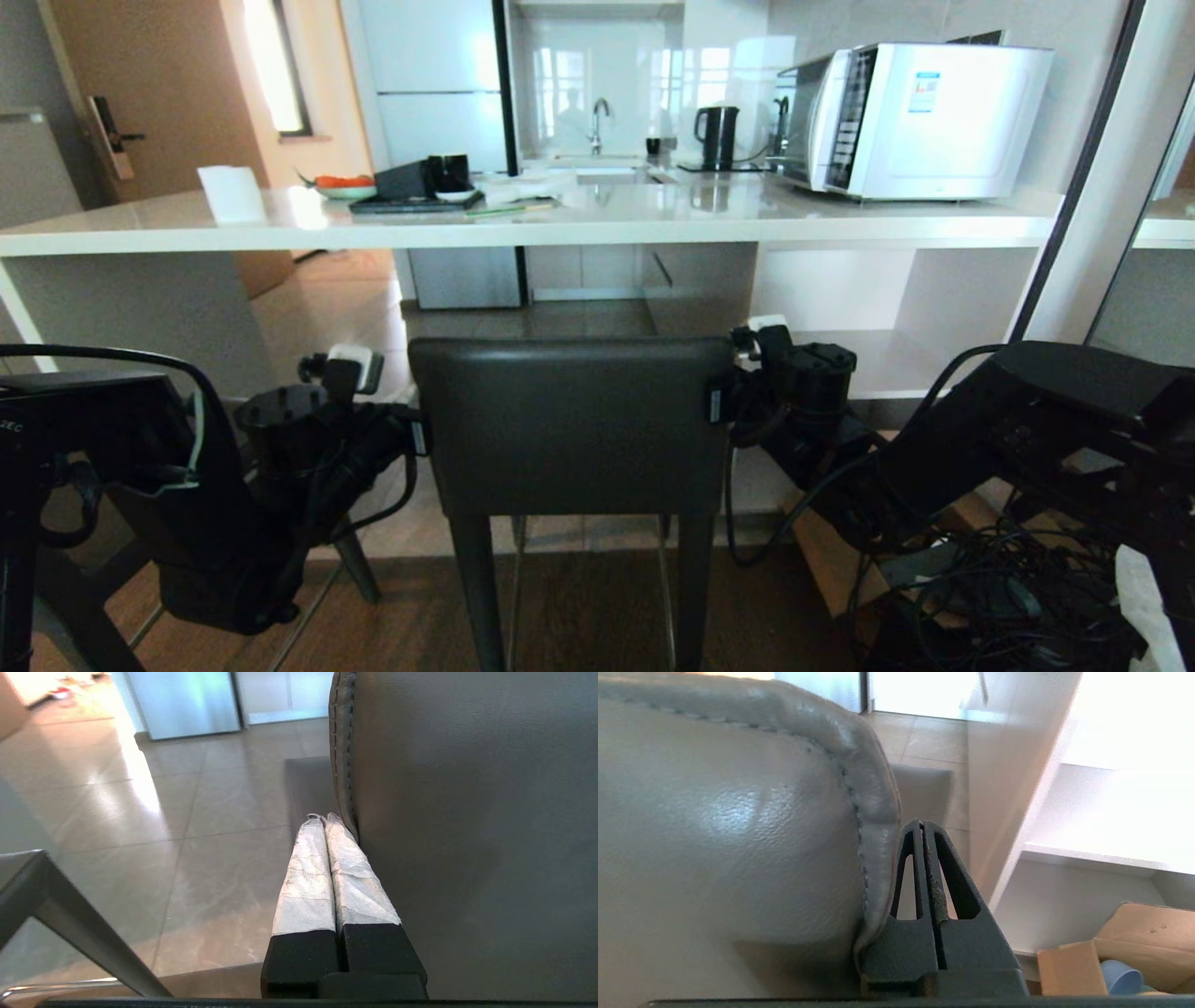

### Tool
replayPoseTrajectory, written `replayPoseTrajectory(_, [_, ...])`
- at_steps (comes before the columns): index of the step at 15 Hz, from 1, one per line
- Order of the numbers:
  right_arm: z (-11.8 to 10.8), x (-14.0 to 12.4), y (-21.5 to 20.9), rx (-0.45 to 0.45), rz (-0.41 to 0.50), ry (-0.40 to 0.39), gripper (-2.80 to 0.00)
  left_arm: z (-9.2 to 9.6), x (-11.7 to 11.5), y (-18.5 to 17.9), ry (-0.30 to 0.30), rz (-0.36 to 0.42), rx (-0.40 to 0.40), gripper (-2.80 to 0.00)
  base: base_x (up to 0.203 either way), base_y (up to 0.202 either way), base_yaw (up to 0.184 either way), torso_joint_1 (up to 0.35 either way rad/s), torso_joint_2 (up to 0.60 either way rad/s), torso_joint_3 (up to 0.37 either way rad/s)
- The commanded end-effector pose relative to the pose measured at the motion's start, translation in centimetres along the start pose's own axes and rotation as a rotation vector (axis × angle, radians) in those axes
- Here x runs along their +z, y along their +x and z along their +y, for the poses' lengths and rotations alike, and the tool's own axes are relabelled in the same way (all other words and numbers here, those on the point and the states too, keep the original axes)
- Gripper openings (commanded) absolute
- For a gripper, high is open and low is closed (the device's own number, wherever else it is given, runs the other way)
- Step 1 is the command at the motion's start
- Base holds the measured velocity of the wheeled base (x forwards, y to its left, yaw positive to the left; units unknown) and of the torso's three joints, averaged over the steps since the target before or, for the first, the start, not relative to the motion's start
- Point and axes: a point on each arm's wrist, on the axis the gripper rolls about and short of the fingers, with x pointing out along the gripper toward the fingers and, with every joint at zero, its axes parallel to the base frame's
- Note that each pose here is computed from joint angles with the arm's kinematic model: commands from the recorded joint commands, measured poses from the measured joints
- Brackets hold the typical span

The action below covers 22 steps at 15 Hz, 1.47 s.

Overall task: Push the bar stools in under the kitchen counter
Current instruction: Push the gray chair back under the dining table

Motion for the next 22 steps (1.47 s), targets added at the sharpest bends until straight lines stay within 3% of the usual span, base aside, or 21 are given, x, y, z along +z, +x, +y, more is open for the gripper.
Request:
replayPoseTrajectory(1, [0.2, 0.3, -0.3, 0.003, -0.007, 0.0, -2.8, 0.0, -0.3, 0.3, 0.002, -0.004, 0.003, -2.8, 0.0, 0.0, 0.0, 0.0, 0.0, 0.0])
replayPoseTrajectory(4, [0.0, 0.4, -0.4, 0.001, -0.007, 0.0, -2.8, 0.6, 0.2, 1.1, 0.017, -0.039, 0.019, -2.8, 0.0, 0.0, 0.0, 0.0, 0.0, 0.0])
replayPoseTrajectory(11, [-0.1, 0.6, 0.2, -0.005, -0.019, -0.001, -2.8, -0.1, -0.6, -0.5, 0.018, 0.022, -0.005, -2.8, 0.0, 0.0, 0.0, 0.0, 0.0, 0.0])
replayPoseTrajectory(22, [-0.1, 0.2, 0.2, -0.017, -0.01, 0.0, -2.8, -0.2, -0.5, -0.5, 0.019, 0.021, -0.005, -2.8, 0.0, 0.0, 0.0, 0.0, 0.0, 0.0])
